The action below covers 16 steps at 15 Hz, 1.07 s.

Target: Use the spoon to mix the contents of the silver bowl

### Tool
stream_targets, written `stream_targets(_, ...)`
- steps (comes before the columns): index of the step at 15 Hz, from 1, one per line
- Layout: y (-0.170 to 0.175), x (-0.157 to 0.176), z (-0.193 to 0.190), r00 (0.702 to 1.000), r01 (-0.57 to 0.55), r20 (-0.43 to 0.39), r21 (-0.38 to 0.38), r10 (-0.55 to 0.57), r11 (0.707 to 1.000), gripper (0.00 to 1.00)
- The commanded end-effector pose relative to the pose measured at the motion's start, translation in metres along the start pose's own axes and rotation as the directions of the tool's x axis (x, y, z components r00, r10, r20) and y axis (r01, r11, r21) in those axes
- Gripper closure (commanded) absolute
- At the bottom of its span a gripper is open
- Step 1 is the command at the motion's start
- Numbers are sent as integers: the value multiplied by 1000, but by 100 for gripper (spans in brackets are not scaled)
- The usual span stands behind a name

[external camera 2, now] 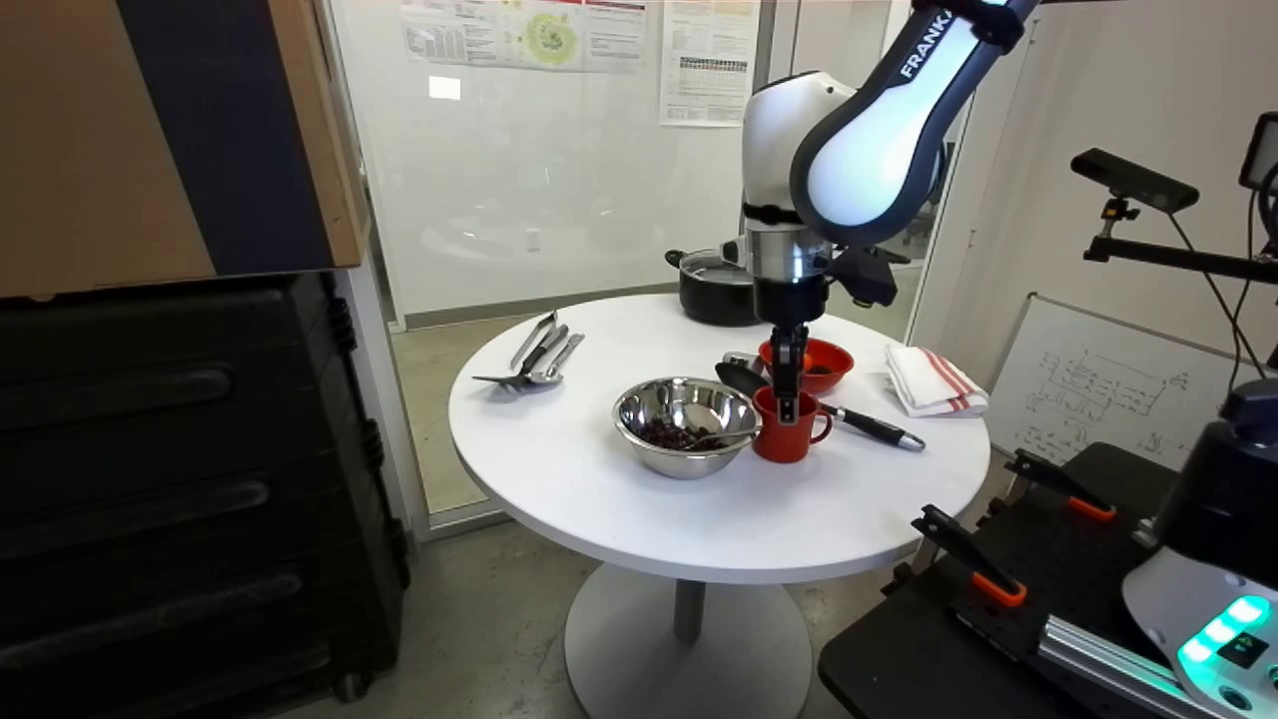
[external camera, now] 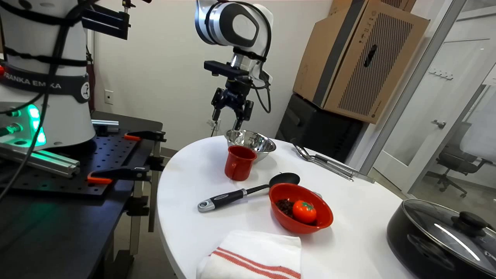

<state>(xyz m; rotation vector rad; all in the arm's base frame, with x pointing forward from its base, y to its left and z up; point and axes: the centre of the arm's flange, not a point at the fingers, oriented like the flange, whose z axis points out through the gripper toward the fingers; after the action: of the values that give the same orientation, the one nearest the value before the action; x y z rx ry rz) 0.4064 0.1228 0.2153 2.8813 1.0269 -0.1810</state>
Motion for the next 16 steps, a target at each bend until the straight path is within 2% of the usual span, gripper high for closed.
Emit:
stream_targets(1, 0, 0, 0, 1000, 0, 0, 0, 0, 1000, 0)
stream_targets(5, -1, 4, 11, 1000, -26, 6, -6, 26, 1000, 0)
stream_targets(11, 4, 16, 38, 991, -134, 24, -11, 135, 991, 0)
stream_targets(16, 10, 27, 44, 977, -211, 8, 1, 211, 977, 0)
